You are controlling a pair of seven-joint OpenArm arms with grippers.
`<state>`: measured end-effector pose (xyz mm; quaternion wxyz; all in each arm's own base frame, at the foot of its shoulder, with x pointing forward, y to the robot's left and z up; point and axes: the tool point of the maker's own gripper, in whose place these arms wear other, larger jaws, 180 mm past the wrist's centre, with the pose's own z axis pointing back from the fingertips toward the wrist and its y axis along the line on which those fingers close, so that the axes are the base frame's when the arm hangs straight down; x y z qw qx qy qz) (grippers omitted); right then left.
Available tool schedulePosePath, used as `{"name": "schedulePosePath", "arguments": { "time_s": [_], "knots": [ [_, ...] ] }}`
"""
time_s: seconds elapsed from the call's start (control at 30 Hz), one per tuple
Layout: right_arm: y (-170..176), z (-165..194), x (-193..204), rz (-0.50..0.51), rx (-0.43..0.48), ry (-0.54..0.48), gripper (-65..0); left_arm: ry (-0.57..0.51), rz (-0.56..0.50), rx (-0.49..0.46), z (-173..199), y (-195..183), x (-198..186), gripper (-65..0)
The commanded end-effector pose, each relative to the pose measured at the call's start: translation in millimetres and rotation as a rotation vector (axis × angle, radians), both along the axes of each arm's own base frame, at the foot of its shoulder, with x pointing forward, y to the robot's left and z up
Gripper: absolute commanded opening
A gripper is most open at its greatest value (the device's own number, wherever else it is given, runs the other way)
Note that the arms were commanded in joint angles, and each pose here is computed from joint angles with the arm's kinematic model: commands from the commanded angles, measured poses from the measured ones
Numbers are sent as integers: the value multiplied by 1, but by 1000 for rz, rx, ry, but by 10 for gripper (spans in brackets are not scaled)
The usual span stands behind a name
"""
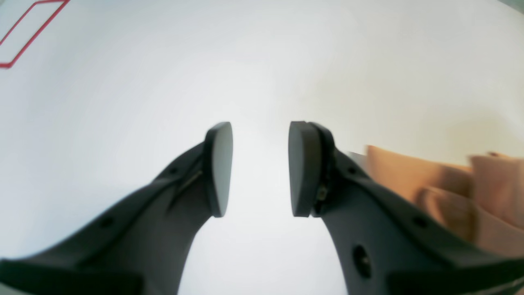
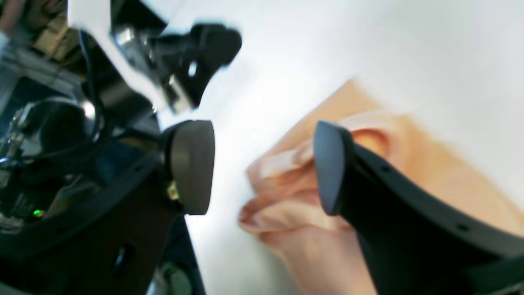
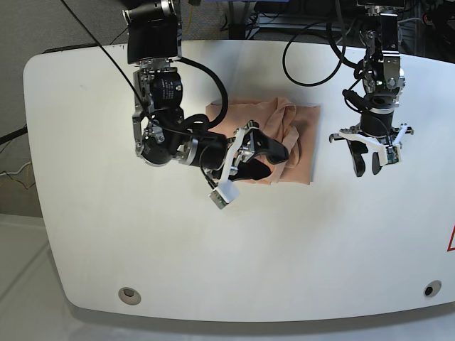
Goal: Fold the T-shirt properly
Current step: 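Press the folded bundle flat with the right gripper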
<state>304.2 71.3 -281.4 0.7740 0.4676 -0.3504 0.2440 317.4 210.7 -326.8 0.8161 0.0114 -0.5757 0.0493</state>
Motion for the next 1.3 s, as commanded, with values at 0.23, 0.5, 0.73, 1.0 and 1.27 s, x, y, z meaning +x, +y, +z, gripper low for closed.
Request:
{"name": "schedulePosePath", "arguments": {
  "time_s": [0.23,0.5,0.73,1.0,1.27],
  "knots": [
    [-15,13,6,-30,10,-72,-471,-51,-24,9,13,-6,6,-433],
    [-25,-3,6,-62,-1,-46,-607,-42,-24,8,10,-6,3,-433],
    [-31,-19,8,-78,-90,-48,-607,-37,-24,8,9,-6,1,-433],
    [-39,-34,8,-91,-178,-48,-607,-26,-24,8,5,-6,-2,-433],
    [-44,-44,6,-98,-228,-44,-607,-24,-23,10,4,-5,-4,-433]
  ]
}}
